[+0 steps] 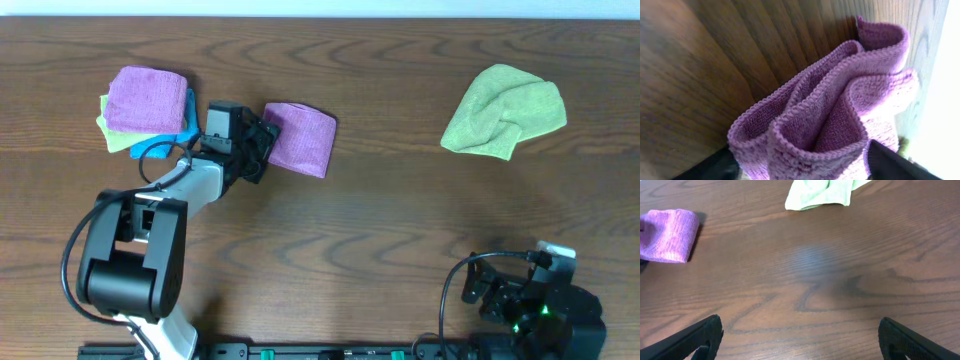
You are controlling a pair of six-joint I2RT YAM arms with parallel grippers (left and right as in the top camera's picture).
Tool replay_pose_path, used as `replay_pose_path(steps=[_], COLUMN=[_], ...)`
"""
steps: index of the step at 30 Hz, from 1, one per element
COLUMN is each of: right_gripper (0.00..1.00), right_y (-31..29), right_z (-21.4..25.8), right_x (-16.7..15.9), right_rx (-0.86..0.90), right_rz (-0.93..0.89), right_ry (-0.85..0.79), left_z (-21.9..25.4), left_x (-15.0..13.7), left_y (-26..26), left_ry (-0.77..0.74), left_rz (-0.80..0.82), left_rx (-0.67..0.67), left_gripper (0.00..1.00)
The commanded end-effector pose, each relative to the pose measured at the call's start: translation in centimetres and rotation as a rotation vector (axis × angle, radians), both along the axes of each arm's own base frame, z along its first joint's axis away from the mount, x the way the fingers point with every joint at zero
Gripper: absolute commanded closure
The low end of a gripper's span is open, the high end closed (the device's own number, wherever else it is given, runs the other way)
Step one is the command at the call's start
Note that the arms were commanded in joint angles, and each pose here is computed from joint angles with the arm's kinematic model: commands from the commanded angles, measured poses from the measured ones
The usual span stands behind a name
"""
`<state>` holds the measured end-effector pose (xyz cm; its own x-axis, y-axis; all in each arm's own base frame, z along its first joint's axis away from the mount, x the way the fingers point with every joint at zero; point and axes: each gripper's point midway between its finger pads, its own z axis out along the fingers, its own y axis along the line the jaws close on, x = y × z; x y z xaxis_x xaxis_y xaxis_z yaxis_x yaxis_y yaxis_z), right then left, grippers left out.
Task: Fold the cloth
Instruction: 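Grasp the folded pink cloth with the left gripper and lift, then carry the pink cloth left and lower it onto the cloth stack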
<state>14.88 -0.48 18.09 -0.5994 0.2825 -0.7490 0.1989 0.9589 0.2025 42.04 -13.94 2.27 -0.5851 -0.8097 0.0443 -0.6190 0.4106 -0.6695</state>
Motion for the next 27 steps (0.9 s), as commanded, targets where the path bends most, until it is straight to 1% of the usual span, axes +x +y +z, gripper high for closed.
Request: replay_pose_path(steps=[1, 3, 5, 6, 9, 10, 12, 13, 20, 27], right_gripper=[0.01, 0.01, 0.01, 0.01, 0.01, 0.01, 0.01, 0.01, 0.01, 0.01], right_y=[-0.3, -0.3, -0.3, -0.3, -0.3, -0.3, -0.3, -0.3, -0.3, -0.3], right_z=[0.0, 0.0, 0.0, 0.0, 0.0, 0.0, 0.0, 0.0, 0.0, 0.0], right_x=[0.0, 0.0, 0.0, 0.0, 0.0, 0.0, 0.0, 0.0, 0.0, 0.0], right_rx=[0.006, 0.006, 0.006, 0.006, 0.006, 0.006, 0.006, 0.006, 0.006, 0.006], right_rz=[-0.026, -0.026, -0.026, -0.026, -0.026, -0.026, -0.026, -0.026, -0.026, -0.026], right_ry=[-0.003, -0.003, -0.003, -0.003, -0.003, -0.003, -0.003, -0.003, -0.003, -0.003], left_z=[-1.2, -1.3, -1.4, -1.5, -1.8, -1.8, -1.5, -1.4, 0.0, 5.0], left_x=[-0.2, -0.1, -0.1, -0.1, -0.2, -0.1, 0.2, 0.3, 1.6, 4.7], left_y=[0.3, 0.3, 0.4, 0.4, 0.4, 0.4, 0.3, 0.3, -0.1, 0.1], left_ry=[0.015, 0.013, 0.013, 0.016, 0.018, 0.008, -0.026, -0.036, -0.106, -0.228], left_rz=[0.023, 0.025, 0.030, 0.030, 0.021, 0.009, -0.020, -0.026, -0.065, -0.144], left_rx=[0.044, 0.053, 0.062, 0.063, 0.072, 0.080, 0.095, 0.098, 0.073, 0.030], left_gripper=[0.38, 0.48, 0.54, 0.59, 0.70, 0.75, 0.89, 0.94, 0.94, 0.94])
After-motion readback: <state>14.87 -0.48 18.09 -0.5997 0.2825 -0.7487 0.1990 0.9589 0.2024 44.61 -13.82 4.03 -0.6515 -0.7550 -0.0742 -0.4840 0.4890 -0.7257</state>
